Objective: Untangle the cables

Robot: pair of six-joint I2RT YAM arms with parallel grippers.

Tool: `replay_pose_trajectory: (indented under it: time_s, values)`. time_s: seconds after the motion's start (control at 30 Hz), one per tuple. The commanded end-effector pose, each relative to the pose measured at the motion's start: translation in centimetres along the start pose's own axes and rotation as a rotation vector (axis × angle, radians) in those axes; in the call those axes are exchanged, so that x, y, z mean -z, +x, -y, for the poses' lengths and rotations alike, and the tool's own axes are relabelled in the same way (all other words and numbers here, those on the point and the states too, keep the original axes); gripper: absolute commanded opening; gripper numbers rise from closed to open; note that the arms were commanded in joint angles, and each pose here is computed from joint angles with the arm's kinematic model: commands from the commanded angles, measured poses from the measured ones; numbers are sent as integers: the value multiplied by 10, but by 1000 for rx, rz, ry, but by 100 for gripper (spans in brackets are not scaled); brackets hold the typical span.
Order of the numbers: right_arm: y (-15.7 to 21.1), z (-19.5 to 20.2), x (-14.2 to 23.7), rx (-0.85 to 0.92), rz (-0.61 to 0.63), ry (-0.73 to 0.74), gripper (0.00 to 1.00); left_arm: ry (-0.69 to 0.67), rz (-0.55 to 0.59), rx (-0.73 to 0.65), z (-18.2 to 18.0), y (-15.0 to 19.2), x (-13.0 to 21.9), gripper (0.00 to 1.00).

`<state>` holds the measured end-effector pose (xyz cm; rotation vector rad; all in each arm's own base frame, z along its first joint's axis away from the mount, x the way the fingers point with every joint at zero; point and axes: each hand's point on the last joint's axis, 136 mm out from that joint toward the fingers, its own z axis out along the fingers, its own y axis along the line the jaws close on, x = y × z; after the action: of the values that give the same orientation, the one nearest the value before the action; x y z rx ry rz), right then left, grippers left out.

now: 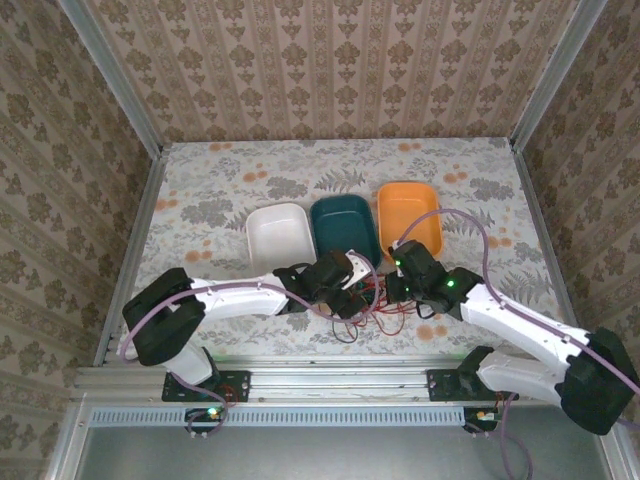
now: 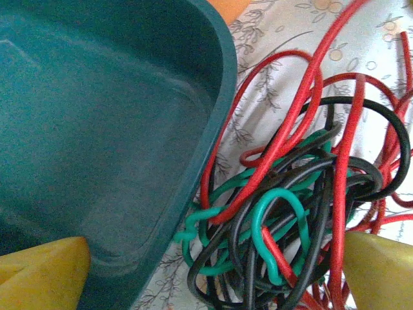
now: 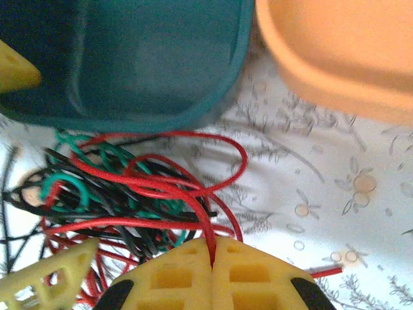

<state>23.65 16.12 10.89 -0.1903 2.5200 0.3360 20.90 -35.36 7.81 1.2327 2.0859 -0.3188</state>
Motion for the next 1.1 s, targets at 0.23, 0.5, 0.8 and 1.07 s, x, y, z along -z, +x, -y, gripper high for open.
replay_pose_trajectory:
  time_s: [0.23,0.5,0.8,1.07]
  values:
    - [-73,18,58,-212,335,74,0,-121,5,38,-18,-2,-10,99]
    - [-124,17,105,-280,560,52,0,-146,4,67,-22,1,-11,99]
    - [-171,24,154,-283,754,96,0,-165,-17,66,-24,5,-17,98]
    - [-204,46,214,-354,951,103,0,-205,-23,82,-31,10,-17,98]
